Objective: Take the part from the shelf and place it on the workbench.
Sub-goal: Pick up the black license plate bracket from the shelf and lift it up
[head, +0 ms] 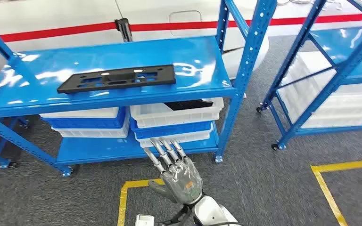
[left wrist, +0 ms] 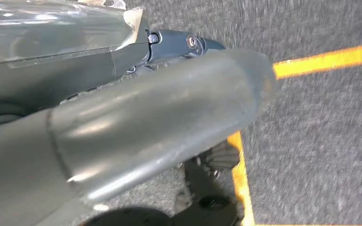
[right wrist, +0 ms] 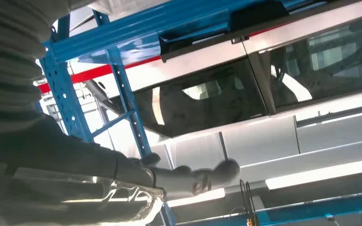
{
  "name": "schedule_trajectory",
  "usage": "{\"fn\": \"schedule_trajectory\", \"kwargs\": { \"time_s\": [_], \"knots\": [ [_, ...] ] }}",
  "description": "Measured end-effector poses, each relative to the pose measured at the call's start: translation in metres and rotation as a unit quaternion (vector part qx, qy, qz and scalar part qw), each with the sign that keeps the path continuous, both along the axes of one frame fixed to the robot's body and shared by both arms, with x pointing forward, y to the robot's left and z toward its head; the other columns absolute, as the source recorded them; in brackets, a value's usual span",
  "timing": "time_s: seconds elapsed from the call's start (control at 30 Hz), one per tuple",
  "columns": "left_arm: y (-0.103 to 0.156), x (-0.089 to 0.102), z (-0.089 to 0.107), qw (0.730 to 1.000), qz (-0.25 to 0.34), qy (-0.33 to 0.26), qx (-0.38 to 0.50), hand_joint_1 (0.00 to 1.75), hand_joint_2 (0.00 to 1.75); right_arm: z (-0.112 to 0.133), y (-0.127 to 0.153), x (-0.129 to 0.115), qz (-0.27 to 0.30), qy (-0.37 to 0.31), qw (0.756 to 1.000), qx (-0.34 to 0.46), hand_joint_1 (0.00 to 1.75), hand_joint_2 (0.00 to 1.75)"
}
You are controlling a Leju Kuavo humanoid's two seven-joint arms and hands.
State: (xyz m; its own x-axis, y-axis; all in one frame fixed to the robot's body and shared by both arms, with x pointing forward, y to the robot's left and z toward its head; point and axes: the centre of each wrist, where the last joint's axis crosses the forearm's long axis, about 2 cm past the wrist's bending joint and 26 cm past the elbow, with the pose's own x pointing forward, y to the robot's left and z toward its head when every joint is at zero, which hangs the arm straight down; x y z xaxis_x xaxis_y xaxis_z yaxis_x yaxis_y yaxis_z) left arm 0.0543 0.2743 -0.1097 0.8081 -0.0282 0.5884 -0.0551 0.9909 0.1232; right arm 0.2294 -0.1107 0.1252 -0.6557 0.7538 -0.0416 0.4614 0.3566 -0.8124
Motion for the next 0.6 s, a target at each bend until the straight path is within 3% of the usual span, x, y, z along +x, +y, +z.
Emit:
{"fn": "schedule_trajectory", "kwargs": {
  "time_s": [0.6],
  "knots": [
    [0.0, -0.002, 0.0, 1.0, 0.002, 0.007, 0.001, 0.0, 0.0, 0.003, 0.008, -0.002, 0.002, 0.016, 1.0, -0.002, 0.0, 1.75]
  ]
}}
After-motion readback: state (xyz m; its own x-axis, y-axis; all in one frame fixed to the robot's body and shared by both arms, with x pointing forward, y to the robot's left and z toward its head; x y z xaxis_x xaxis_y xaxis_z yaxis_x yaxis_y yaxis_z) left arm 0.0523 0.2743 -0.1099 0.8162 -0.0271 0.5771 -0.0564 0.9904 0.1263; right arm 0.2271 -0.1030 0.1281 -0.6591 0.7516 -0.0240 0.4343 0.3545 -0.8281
